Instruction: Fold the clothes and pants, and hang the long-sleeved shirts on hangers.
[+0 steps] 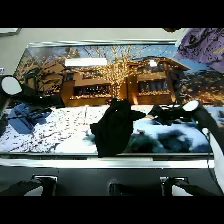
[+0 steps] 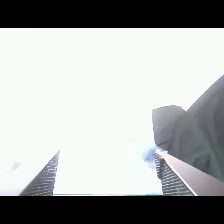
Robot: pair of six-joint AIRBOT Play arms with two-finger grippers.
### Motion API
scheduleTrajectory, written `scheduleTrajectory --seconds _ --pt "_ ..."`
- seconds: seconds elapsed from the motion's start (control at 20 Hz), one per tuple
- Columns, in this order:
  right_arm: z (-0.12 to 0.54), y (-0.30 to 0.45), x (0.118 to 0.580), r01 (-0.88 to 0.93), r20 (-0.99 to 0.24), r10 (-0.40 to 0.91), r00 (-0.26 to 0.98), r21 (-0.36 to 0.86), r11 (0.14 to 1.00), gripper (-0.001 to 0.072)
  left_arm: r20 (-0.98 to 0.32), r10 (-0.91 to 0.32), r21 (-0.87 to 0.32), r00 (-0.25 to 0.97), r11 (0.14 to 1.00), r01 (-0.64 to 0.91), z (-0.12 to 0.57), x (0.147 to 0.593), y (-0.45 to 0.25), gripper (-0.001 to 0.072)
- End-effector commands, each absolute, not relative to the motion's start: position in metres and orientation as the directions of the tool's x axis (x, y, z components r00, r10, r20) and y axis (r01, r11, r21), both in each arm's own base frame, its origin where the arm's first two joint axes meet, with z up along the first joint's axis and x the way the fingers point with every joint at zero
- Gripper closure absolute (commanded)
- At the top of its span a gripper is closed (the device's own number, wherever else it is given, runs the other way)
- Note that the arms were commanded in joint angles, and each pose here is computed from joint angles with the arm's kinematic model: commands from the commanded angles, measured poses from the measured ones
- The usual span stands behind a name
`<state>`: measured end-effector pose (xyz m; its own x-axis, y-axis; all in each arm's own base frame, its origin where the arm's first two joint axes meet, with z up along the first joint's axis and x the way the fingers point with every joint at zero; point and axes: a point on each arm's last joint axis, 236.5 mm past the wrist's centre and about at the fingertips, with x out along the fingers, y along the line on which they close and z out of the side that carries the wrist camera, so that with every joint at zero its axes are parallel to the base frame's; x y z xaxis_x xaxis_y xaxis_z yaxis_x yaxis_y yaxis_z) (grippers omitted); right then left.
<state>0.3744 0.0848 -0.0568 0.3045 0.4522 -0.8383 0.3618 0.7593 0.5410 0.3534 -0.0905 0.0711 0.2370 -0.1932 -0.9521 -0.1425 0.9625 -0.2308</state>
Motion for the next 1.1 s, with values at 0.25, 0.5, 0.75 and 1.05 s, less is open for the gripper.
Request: scheduleTrajectory --seconds 0.25,0.5,0.75,1.05 --pt "-0.099 0.130 0.402 0.383 -0.799 0.490 0.348 0.598 0.704 0.0312 -0.951 -0.171 -0.219 0.258 0.961 -0.168 0.076 0.355 -0.076 0.0026" --pt "-0.088 0.127 0.410 0.351 -0.788 0.477 0.389 0.605 0.715 0.0682 -0.950 -0.189 -0.248 0.249 0.941 -0.231 0.055 0.359 -0.077 0.0026" --pt "-0.059 0.124 0.405 0.276 -0.780 0.471 0.412 0.600 0.751 0.0682 -0.769 -0.582 -0.638 0.265 0.724 -0.261 -0.017 0.366 -0.142 0.0026" --pt "-0.054 0.133 0.385 0.241 -0.791 0.509 0.340 0.597 0.766 0.0682 -0.691 -0.708 -0.721 0.146 0.658 -0.219 -0.069 0.347 -0.210 0.0026"
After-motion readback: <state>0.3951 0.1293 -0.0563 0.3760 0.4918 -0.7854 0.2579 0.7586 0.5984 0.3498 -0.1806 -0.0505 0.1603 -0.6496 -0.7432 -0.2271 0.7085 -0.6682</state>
